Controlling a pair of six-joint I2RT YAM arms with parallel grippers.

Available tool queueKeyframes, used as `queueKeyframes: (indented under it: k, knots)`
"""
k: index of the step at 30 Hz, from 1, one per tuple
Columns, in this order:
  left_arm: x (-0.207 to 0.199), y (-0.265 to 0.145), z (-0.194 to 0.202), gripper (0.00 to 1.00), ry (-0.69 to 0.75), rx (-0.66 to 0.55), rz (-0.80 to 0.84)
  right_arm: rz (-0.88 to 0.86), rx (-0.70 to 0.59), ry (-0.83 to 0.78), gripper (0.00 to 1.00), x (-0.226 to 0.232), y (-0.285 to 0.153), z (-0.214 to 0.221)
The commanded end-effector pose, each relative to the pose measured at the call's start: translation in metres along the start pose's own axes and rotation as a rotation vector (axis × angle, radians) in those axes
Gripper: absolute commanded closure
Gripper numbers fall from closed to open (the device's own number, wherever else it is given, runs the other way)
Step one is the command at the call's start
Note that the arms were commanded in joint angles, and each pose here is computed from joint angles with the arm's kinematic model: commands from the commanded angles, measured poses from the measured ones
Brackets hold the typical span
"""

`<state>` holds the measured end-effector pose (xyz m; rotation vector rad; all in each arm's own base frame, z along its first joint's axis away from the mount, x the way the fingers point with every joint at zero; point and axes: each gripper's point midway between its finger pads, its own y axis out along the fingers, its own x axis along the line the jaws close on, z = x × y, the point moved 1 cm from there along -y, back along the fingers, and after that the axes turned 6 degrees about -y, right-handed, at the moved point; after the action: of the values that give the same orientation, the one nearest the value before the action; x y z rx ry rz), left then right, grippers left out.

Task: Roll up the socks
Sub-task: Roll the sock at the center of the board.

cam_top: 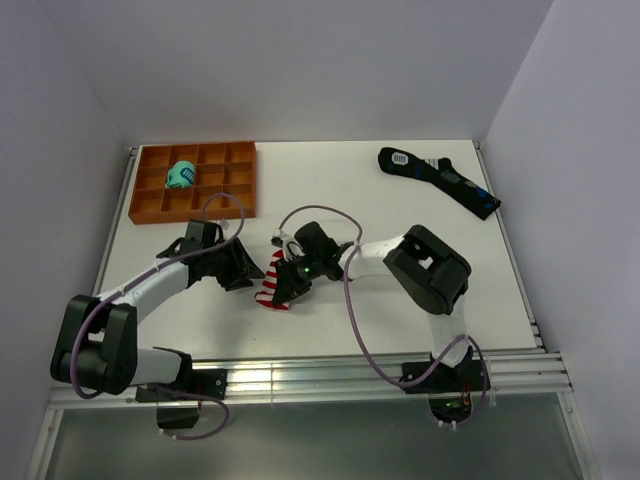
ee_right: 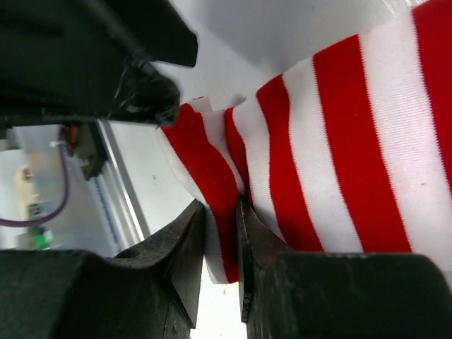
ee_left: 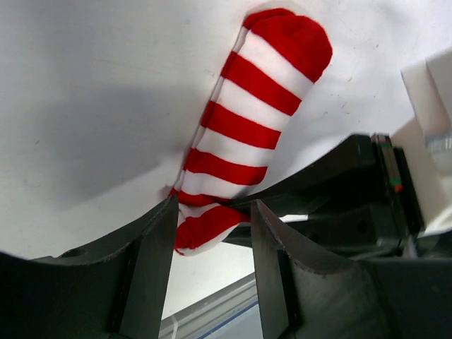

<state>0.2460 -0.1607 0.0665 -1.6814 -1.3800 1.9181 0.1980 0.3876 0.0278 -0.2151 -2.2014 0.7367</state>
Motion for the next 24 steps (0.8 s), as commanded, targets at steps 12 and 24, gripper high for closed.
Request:
queueKeyframes:
  k: [12, 24]
  knots:
    - [0.013, -0.001, 0.01, 0.48, -0.013, -0.073, 0.063, 0.081, 0.286, 0.331, 0.82, -0.037, 0.001, 0.067]
    - [0.015, -0.005, 0.02, 0.49, -0.021, -0.092, 0.104, 0.042, 0.327, 0.392, 0.82, -0.035, 0.003, 0.073]
